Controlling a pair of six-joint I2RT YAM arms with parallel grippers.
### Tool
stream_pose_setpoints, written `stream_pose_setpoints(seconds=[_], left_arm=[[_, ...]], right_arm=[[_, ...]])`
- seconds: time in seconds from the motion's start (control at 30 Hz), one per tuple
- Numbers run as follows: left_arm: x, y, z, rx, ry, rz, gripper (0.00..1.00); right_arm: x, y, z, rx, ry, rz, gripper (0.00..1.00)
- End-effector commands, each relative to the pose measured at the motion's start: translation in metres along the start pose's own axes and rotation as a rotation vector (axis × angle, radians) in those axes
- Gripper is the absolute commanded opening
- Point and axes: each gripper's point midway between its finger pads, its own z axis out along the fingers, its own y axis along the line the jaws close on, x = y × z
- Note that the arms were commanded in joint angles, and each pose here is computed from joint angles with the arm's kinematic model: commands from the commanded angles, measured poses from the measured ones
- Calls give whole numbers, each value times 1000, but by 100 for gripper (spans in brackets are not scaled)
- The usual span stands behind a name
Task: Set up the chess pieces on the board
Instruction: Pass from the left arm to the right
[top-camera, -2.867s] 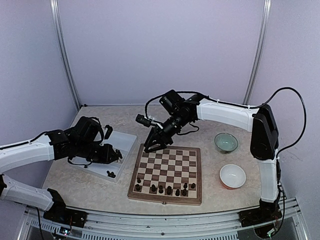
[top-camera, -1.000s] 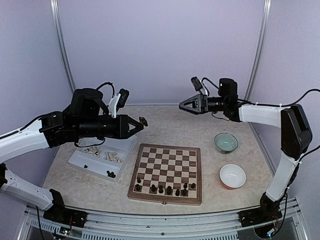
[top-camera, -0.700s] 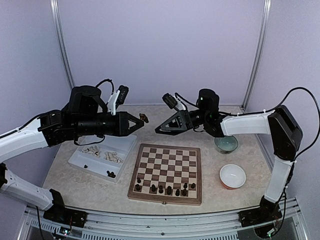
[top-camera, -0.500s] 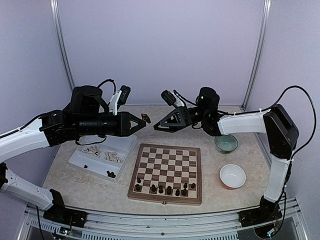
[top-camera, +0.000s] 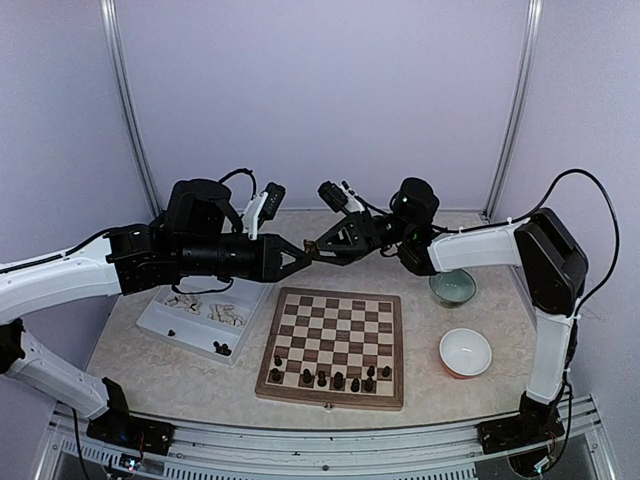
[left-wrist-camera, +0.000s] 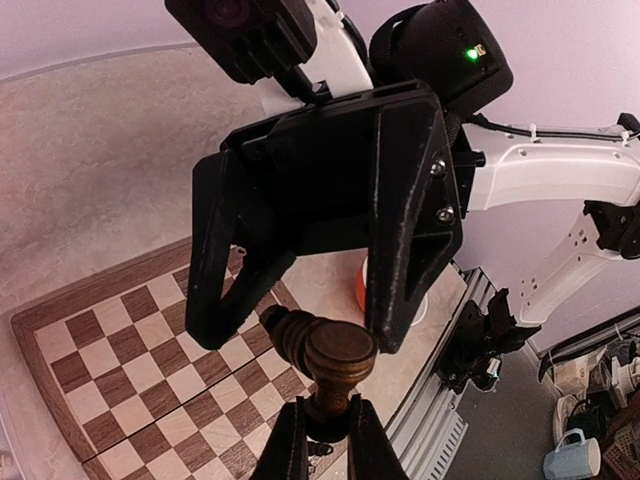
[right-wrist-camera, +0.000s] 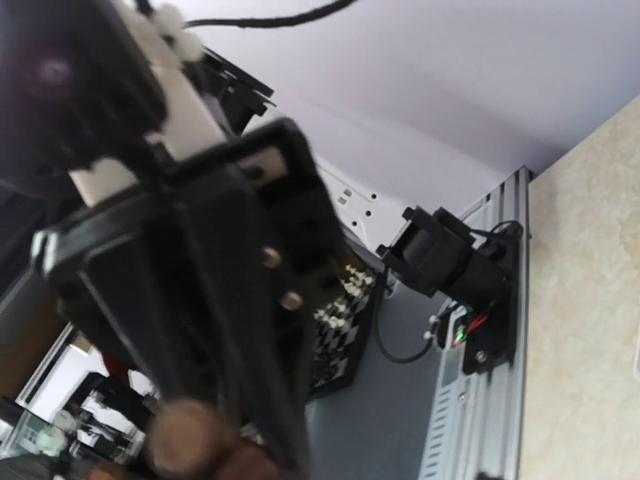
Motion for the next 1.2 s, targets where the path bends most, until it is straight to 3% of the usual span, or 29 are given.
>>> stream_pose_setpoints(seconds=[0.0, 0.4, 0.93, 1.07, 1.17], left_arm=[[-13, -10, -2, 19, -38, 30, 2], [-13, 3, -9, -51, -56, 30, 2], [4, 14, 4, -71, -1, 24, 2], [6, 17, 7, -80, 3, 26, 2], [4, 9, 8, -41, -2, 27, 2]], right_arm=[[-3, 17, 4, -33, 13, -67, 60], [-5, 17, -5, -4, -14, -74, 40], [-19, 13, -25, 36, -74, -86, 28], [-18, 8, -25, 50, -73, -80, 32], [-16, -6, -25, 83, -77, -42, 53]])
